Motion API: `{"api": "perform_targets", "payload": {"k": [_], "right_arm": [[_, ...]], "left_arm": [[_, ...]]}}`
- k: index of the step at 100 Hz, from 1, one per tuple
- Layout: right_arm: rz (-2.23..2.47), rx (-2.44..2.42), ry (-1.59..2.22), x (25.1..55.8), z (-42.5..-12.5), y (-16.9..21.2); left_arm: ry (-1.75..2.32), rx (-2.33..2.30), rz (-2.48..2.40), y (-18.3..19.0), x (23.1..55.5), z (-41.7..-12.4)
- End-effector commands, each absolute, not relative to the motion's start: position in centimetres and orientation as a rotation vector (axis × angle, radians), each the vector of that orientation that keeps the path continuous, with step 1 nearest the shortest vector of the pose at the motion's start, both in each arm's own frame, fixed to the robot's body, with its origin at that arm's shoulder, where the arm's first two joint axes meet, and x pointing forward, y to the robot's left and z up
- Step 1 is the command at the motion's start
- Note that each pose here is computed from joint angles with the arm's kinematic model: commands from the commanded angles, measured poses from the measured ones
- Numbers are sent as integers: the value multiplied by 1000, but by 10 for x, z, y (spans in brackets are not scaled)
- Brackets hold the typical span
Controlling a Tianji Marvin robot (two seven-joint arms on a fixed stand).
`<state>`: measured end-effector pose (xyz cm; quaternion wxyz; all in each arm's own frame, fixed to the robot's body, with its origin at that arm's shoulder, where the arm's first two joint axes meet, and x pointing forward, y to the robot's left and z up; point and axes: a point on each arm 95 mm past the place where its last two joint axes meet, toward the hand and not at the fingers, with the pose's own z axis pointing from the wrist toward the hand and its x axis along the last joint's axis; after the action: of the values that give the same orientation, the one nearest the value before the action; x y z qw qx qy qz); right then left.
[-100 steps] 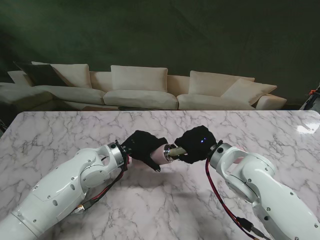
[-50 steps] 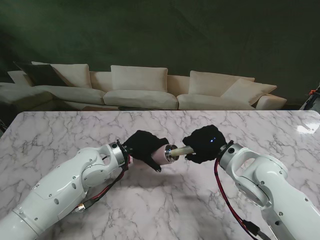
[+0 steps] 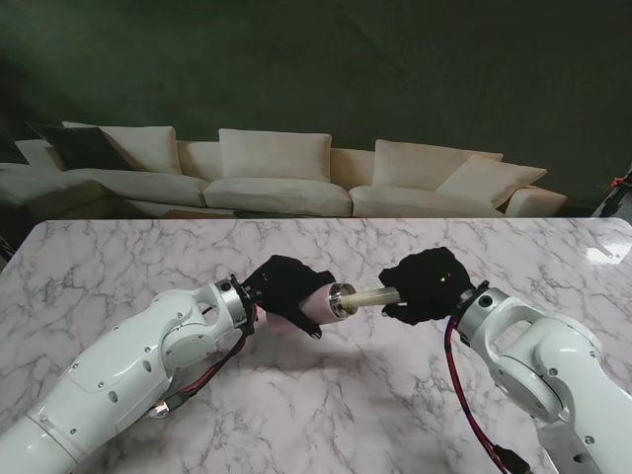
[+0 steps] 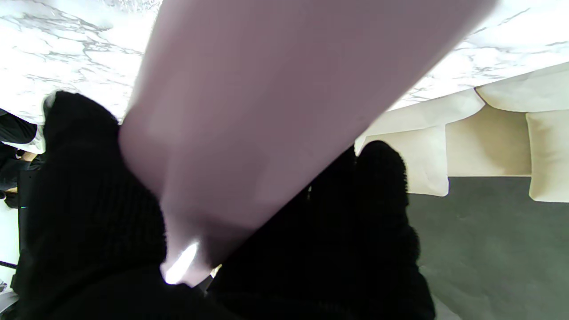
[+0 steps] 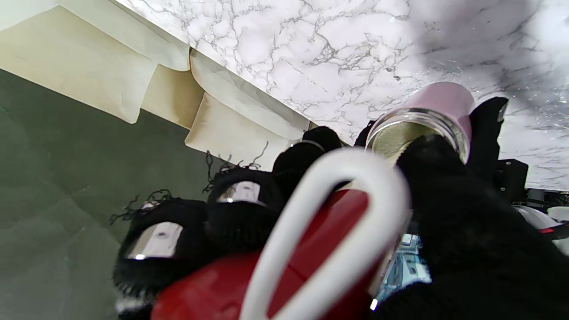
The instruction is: Clean the thermos with cup brush
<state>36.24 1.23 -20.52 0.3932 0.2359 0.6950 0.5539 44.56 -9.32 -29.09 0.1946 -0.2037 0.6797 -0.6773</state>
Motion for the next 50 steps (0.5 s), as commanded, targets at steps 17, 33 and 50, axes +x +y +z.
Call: {"api": "perform_targets", "payload": {"k": [17,33,50], "right_arm": [[1427,585,1703,353,-192,4],[1427,578,1684,351,-188,-1],[1421,576,1665,346,-184,-7]], "left_arm": [[1949,-598,-1826,-80,448,-302],[1951,-593,-1829,-80,448,-303],[1940,-587,-1837,-79,448,-302]]}}
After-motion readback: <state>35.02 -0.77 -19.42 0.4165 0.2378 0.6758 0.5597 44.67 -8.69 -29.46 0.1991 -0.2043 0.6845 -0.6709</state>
